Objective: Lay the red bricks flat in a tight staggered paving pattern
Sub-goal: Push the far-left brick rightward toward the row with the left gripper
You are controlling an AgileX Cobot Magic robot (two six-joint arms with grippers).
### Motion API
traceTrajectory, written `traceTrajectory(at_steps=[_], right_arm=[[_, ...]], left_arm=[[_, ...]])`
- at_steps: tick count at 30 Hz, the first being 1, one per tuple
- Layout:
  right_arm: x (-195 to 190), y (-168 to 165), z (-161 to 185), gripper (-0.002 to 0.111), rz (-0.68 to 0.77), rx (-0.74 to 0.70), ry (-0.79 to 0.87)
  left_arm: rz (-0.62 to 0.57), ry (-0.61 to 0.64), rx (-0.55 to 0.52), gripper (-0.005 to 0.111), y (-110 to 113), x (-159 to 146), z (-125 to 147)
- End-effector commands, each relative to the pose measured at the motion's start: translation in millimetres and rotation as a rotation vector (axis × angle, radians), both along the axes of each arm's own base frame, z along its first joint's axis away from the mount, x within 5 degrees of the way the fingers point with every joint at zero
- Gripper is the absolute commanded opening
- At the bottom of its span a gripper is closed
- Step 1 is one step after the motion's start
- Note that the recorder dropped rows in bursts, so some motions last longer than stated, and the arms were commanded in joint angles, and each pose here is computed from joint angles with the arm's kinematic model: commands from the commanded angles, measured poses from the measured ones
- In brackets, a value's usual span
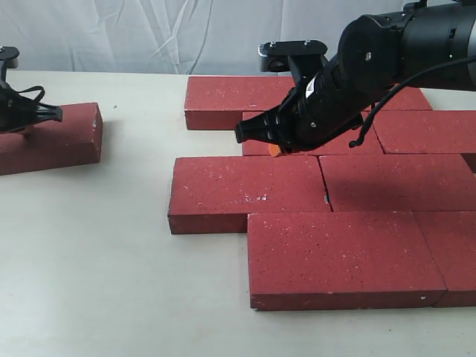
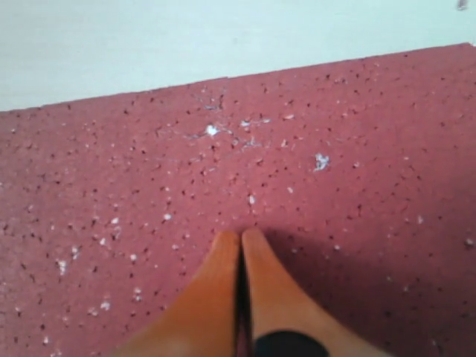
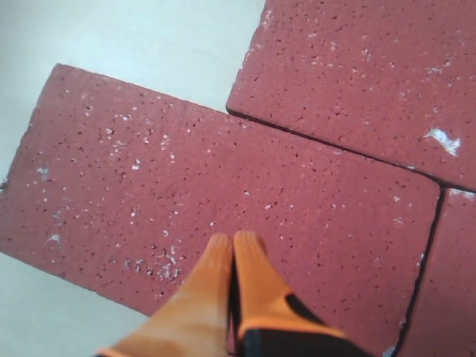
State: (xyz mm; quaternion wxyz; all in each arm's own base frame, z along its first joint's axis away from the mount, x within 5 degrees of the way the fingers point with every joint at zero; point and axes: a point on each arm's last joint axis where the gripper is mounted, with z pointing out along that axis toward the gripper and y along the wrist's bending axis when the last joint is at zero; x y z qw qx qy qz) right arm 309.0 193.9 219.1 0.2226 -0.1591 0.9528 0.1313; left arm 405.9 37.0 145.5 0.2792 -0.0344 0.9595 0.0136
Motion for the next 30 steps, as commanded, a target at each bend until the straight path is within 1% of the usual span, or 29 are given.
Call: traceTrajectory(at_steps=[1,8,15,19,26,30], right_arm=[[2.2,-1.8,4.5,-0.001,-0.002,0.008,-0.028],[2.0,-1.9,4.4,-0.001,-0.002,0.007,-0.026],[2.0,-1.9,4.4,-0.001,-0.002,0.007,-0.026],[2.0,-1.9,4.4,-0.001,-0.002,0.007,-0.026],[1.8,-2.0,4.3,-0.001,-0.002,0.006,-0.024],[1.8,-2.0,4.3,-0.001,-0.002,0.006,-0.024]], left_arm=[[-0.058,0.05,-0.019,0.0,-28.4,-1.0,-9.9],[-0.16,0.055,-0.002,0.0,-59.5,-1.9,-10.1],[-0.212,0.056,-0.007,0.0,-83.2,-3.9,-10.1],[-0.218,0.056,-0.025,0.0,-92.3,-5.0,-10.0],[-0.167,0.06,-0.115,0.0,-105.5,-6.9,-9.8],[-0.173,0.067,-0.128,0.0,-112.5,-8.5,-9.9]])
